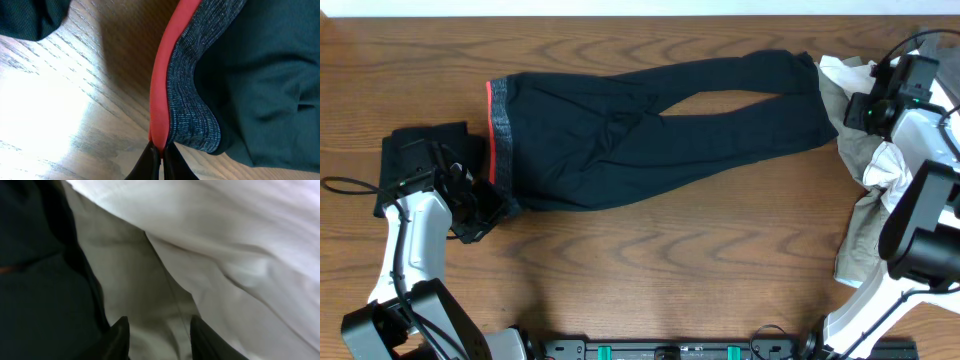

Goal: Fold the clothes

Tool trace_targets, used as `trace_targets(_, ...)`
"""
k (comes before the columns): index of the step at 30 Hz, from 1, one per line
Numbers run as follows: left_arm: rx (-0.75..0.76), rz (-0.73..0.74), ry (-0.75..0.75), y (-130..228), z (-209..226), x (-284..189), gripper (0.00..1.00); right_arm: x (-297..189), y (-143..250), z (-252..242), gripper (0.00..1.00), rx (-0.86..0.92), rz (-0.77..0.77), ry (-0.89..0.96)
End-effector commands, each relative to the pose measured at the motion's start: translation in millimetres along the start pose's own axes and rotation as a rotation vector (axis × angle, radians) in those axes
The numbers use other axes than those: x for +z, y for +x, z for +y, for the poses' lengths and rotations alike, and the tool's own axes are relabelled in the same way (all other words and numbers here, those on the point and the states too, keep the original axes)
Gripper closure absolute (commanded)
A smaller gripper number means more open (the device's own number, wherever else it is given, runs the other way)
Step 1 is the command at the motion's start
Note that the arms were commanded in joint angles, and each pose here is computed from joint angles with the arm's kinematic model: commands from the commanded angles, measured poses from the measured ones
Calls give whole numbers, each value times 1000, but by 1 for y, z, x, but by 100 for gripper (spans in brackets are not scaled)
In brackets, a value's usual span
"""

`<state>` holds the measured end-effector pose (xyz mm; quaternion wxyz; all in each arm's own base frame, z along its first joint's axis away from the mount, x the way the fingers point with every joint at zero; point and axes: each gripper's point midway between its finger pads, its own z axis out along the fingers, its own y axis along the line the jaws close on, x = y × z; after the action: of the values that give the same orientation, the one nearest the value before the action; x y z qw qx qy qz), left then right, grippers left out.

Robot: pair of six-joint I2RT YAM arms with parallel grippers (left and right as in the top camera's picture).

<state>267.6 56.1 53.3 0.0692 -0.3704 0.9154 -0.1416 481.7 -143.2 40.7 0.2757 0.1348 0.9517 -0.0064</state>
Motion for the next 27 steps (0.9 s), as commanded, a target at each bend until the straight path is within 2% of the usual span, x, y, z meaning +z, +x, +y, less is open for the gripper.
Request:
trace_targets(1,18,-15,13,-4,-5,-4,94,21,14,15,60,-32,40,-33)
trace_targets(4,18,-15,13,-4,-5,-4,94,37,26,18,51,-37,68,-35)
trace_targets(7,18,-15,13,-4,-5,-4,94,49,36,17,52,-35,95,-32)
trace_targets(8,18,-13,12,-4,-5,-4,94,52,39,15,57,-34,103,-24)
trace_targets(11,18,-12,12,-3,-5,-4,94,51,41,0,98,1,110,62)
trace_targets(16,17,-10,12,-3,-5,-4,94,23,17,-23,99,37,41,194)
trace_targets(22,17,-8,14,-2,-5,-4,94,-59,-46,-63,99,142,-176,387)
trace_targets(27,17,-8,14,-3,-5,-4,94,-119,-66,-102,99,295,-309,521)
